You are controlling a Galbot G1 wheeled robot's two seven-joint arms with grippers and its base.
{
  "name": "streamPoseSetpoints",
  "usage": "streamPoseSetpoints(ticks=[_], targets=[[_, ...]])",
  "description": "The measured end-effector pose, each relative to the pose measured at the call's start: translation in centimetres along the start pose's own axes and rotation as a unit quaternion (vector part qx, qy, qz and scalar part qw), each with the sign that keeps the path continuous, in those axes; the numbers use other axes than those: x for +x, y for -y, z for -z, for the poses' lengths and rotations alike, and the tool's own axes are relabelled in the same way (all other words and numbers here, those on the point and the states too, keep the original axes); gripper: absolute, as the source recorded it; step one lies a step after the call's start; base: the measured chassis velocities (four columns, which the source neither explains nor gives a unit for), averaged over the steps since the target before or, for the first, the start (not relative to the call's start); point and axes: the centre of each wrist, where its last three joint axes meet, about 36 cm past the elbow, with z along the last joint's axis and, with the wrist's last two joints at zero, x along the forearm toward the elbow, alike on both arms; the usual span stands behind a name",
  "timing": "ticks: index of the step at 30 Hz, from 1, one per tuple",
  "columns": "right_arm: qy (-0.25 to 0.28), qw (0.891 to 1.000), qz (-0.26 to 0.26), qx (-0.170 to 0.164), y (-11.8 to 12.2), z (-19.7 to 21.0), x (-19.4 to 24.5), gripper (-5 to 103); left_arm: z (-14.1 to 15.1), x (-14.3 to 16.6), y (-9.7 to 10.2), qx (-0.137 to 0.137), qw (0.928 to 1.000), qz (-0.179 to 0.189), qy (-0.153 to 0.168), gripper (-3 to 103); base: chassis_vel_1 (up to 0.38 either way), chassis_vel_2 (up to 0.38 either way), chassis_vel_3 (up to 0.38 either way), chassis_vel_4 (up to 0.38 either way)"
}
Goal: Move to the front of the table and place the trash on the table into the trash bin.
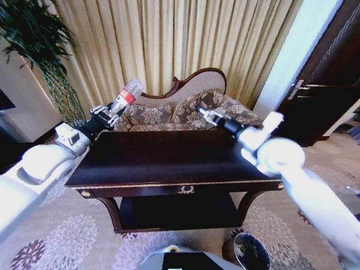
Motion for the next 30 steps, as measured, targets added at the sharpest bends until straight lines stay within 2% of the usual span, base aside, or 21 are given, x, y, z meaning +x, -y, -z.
streamPoseSetpoints(ticks=[8,10,11,13,14,16,18,19,23,25,28,30], targets=[[-0.007,1.0,0.0,0.004,1.2,-0.6,-5.1,100,-2.8,-1.4,-2.3,0.015,0.9995,0.022,-0.017,31,0.0,0.0,0.0,0.0],[-0.006,1.0,-0.014,0.004,3.4,-0.7,-7.4,100,-5.2,-2.5,-4.2,0.015,0.999,0.036,-0.022,31,0.0,0.0,0.0,0.0],[-0.006,1.0,-0.014,0.004,3.4,-0.7,-7.4,100,-5.2,-2.5,-4.2,0.015,0.999,0.036,-0.022,31,0.0,0.0,0.0,0.0],[-0.006,1.0,-0.03,0.004,5.2,-0.8,-8.3,100,-6.8,-3.3,-5.4,0.016,0.9983,0.048,-0.029,31,0.0,0.0,0.0,0.0],[-0.006,1.0,-0.03,0.004,5.2,-0.8,-8.3,100,-6.8,-3.3,-5.4,0.016,0.9983,0.048,-0.029,31,0.0,0.0,0.0,0.0],[-0.004,0.999,-0.052,0.014,8.0,-0.3,-8.2,100,-9.4,-5.6,-6.0,0.023,0.9975,0.054,-0.041,31,0.0,0.0,0.0,0.0],[-0.002,0.998,-0.058,0.017,8.6,-0.2,-8.0,100,-9.7,-6.6,-6.1,0.024,0.9975,0.054,-0.039,31,0.0,0.0,0.0,0.0],[-0.001,0.998,-0.065,0.019,9.2,0.1,-7.5,100,-9.6,-8.0,-6.0,0.028,0.9977,0.053,-0.033,31,0.0,0.0,0.0,0.0],[-0.001,0.997,-0.069,0.023,9.8,0.5,-7.0,100,-8.6,-10.1,-5.2,0.037,0.9981,0.046,-0.018,31,0.0,0.0,0.0,0.0],[-0.002,0.997,-0.068,0.027,10.1,1.0,-6.9,100,-7.5,-11.9,-3.8,0.046,0.9983,0.033,-0.007,31,0.0,0.0,0.0,0.0],[0.0,0.998,-0.062,0.028,9.8,1.4,-7.3,100,-6.5,-12.8,-2.7,0.049,0.9985,0.024,0.003,31,0.0,0.0,0.0,0.0],[0.005,0.999,-0.047,0.026,8.7,1.7,-8.3,100,-4.8,-13.9,-1.3,0.054,0.9984,0.011,0.014,31,0.0,0.0,0.0,0.0]])
